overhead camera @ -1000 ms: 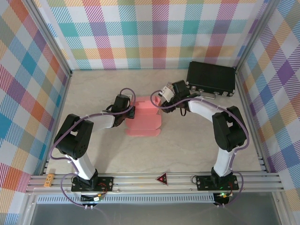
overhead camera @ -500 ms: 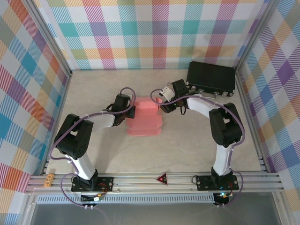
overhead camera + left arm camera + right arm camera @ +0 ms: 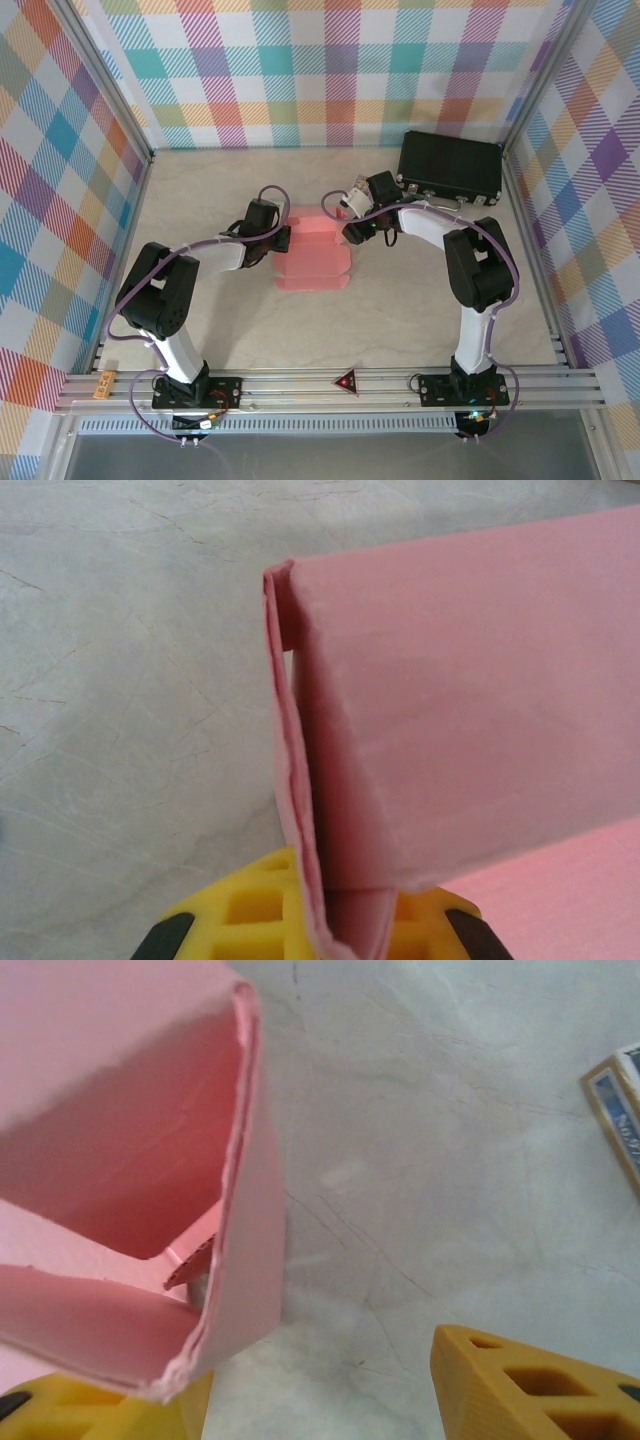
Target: Fold the paper box
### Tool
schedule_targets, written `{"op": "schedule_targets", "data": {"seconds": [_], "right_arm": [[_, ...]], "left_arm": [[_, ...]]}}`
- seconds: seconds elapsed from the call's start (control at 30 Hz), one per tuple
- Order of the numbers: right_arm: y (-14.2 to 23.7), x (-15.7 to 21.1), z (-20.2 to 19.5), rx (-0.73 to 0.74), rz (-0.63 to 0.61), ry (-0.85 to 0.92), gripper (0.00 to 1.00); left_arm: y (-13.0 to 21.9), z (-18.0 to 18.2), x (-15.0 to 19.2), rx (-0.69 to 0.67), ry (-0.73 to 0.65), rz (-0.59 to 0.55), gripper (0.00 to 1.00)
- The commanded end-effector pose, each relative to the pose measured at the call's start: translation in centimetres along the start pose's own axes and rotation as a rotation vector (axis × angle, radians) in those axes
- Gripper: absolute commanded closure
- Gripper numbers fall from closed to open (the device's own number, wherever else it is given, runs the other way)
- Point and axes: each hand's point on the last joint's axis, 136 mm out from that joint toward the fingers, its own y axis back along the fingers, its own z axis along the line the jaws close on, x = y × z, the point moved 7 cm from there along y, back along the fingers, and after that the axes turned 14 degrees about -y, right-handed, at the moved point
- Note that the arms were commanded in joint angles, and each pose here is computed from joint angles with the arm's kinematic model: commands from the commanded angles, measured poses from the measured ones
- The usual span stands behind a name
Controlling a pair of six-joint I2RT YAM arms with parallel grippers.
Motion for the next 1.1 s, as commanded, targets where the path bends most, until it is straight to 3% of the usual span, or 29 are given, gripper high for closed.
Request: {"op": "schedule_targets", "data": {"seconds": [0.0, 0.57, 1.07], "right_arm": [[0.7, -0.9, 0.9, -0.080, -0.022, 0.022, 0.41], [-0.2, -1.6, 3.3, -0.123, -0.031, 0.012, 0.44], [-1.1, -1.6, 2.9, 0.049, -0.174, -0.175, 0.47]], "left_arm": [[-0.1, -0.8, -0.9, 0.039, -0.012, -0.016, 0.99], [0.0, -1.0, -0.8, 0.050, -0.006, -0.014, 0.99], [0.5, -1.1, -0.8, 0.048, -0.004, -0.008, 0.99]]}}
